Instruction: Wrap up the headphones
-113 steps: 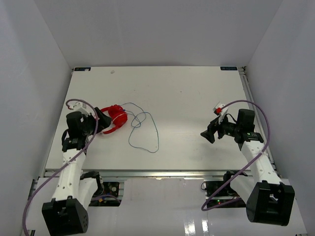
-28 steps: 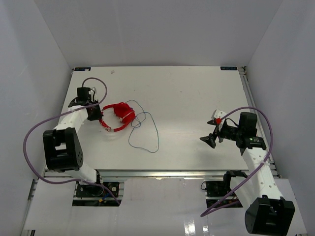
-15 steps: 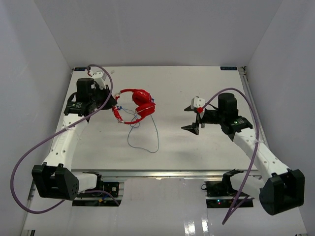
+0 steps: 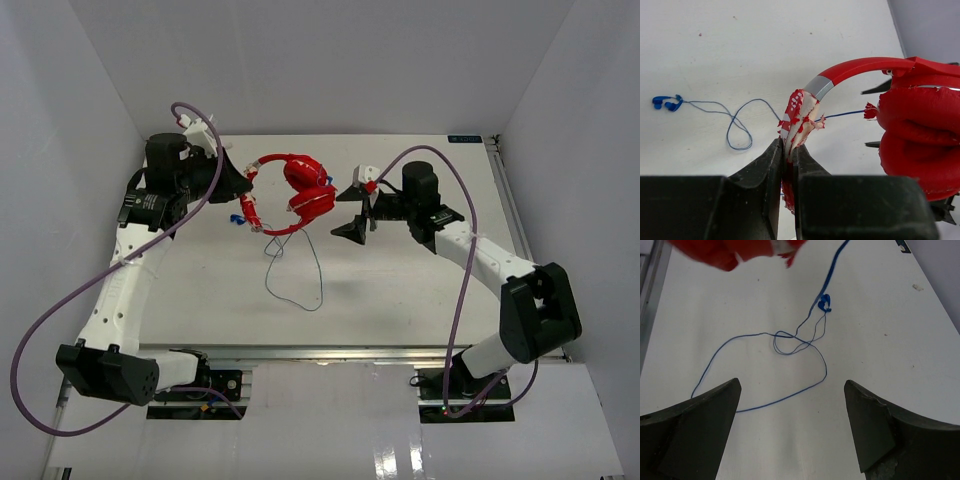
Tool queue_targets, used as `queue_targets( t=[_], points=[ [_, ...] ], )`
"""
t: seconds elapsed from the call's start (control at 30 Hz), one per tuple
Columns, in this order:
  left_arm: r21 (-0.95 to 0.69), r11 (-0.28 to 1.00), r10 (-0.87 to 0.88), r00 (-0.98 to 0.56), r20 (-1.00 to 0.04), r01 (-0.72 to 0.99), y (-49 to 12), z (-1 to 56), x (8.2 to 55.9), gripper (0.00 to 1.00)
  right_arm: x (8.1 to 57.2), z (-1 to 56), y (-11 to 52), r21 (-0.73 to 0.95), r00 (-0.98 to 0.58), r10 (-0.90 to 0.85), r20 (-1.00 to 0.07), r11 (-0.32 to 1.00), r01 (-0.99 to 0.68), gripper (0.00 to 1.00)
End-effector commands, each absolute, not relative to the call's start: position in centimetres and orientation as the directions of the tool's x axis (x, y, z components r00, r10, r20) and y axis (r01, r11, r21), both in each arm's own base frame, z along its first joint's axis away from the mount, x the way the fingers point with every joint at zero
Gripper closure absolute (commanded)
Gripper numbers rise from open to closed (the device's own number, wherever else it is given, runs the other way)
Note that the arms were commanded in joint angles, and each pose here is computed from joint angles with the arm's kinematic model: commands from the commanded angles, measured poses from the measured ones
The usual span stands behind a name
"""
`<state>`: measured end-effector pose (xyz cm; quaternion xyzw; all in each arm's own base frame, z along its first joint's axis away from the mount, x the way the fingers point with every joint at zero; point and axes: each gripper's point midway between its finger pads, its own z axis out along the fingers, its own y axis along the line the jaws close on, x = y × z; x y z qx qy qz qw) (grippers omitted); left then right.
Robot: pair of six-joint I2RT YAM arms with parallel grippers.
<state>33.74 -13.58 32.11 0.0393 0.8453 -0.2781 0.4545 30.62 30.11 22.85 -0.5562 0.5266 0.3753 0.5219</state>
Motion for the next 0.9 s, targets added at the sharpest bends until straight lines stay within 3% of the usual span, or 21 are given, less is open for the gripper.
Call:
queue_targets(
  t=[0.0, 0.17, 0.23, 0.37, 0.47, 0.6, 0.77, 0.87],
  points=[
    [-0.509, 0.751, -0.243, -0.542, -0.805, 0.42, -15.8, 37.3, 31.9, 1.0, 31.9, 28.1, 32.6, -0.162, 0.16, -0.027, -0.987, 0.102, -0.982, 0.1],
    [-0.525, 0.722, -0.271, -0.515, -0.813, 0.45, -16.4, 39.9, 30.9, 1.0, 32.2, 30.5, 33.8, -0.021, 0.029, 0.11, -0.994, 0.073, -0.997, 0.1],
    [-0.534, 0.71, -0.285, -0.507, -0.814, 0.458, -16.6, 40.9, 30.6, 1.0, 31.2, 30.9, 34.7, 0.114, -0.114, 0.147, -0.983, -0.006, -0.993, 0.09],
    [-0.546, 0.688, -0.303, -0.495, -0.815, 0.478, -17.0, 42.4, 30.2, 1.0, 28.5, 30.9, 35.8, 0.14, -0.158, 0.186, -0.97, -0.104, -0.985, 0.04],
    [-0.563, 0.662, -0.323, -0.489, -0.81, 0.495, -17.4, 43.8, 29.9, 1.0, 27.9, 29.4, 36.6, 0.19, -0.199, 0.183, -0.963, -0.063, -0.98, 0.0],
    [-0.591, 0.585, -0.364, -0.471, -0.804, 0.556, -18.5, 46.9, 28.8, 1.0, 28.8, 25.8, 37.5, 0.294, -0.289, 0.158, -0.944, 0.01, -0.956, 0.18],
    [-0.621, 0.523, -0.416, -0.461, -0.784, 0.584, -19.0, 49.9, 27.9, 1.0, 28.9, 25.5, 38.7, 0.341, -0.346, 0.155, -0.925, -0.055, -0.938, 0.44],
    [-0.622, 0.498, -0.453, -0.431, -0.78, 0.604, -19.0, 51.8, 27.6, 1.0, 28.2, 25.6, 38.6, 0.348, -0.358, 0.164, -0.919, -0.086, -0.934, 0.49]
  ],
)
